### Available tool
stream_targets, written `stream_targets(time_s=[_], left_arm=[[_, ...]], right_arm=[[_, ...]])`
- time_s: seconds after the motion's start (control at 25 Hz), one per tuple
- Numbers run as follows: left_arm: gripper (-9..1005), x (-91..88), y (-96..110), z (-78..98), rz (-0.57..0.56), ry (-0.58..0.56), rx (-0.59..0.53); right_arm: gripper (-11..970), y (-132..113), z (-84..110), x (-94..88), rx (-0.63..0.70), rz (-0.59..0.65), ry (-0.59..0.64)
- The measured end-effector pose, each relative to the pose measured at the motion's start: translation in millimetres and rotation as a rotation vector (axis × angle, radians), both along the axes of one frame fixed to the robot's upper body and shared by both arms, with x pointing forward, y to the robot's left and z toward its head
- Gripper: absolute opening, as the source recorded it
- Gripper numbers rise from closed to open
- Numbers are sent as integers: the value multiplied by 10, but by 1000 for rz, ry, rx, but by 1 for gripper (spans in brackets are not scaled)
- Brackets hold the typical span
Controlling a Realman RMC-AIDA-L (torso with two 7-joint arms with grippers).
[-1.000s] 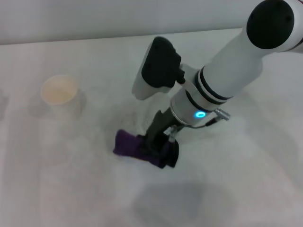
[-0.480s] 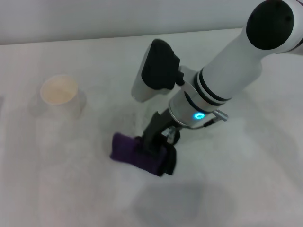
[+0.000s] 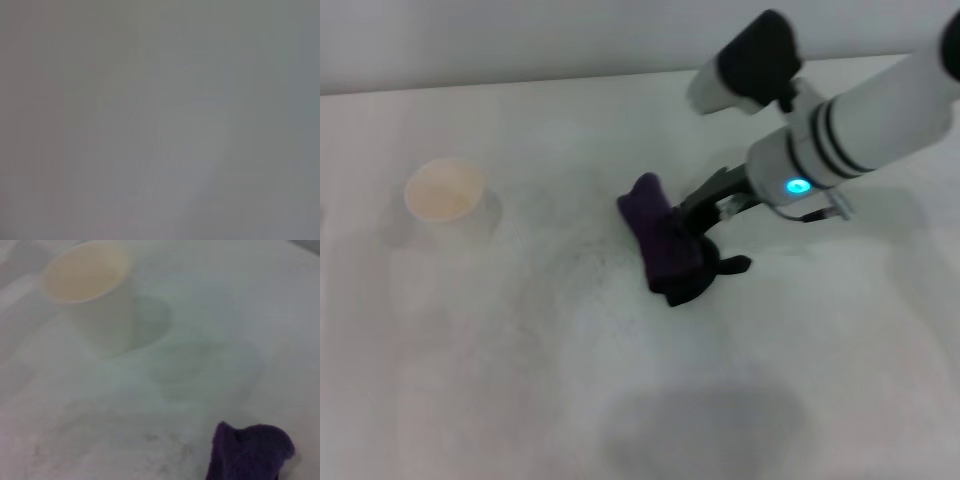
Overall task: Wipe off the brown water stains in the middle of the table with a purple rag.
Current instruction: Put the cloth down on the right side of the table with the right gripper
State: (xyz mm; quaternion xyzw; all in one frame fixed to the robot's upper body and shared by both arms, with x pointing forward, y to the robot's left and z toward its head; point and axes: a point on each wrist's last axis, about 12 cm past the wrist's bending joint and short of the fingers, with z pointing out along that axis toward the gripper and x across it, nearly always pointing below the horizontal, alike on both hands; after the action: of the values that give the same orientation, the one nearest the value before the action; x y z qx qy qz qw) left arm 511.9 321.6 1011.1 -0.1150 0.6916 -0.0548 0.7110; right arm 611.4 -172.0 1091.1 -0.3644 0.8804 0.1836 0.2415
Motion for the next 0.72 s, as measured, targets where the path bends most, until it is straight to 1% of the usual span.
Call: stream_targets(time_s=[0.16, 0.36, 0.56, 0.72], left_arm=[[885, -4, 13, 0, 2, 0, 4], [885, 1, 14, 3, 2, -1, 5], [885, -1, 16, 3, 2, -1, 5], [884, -12, 21, -3, 4, 1, 5]], right_arm=[[94, -273, 10, -44, 4, -58, 21], [97, -550, -34, -195, 4, -108, 63], [100, -622, -42, -240, 7, -120, 54], [103, -629, -49, -252, 5, -111, 39]])
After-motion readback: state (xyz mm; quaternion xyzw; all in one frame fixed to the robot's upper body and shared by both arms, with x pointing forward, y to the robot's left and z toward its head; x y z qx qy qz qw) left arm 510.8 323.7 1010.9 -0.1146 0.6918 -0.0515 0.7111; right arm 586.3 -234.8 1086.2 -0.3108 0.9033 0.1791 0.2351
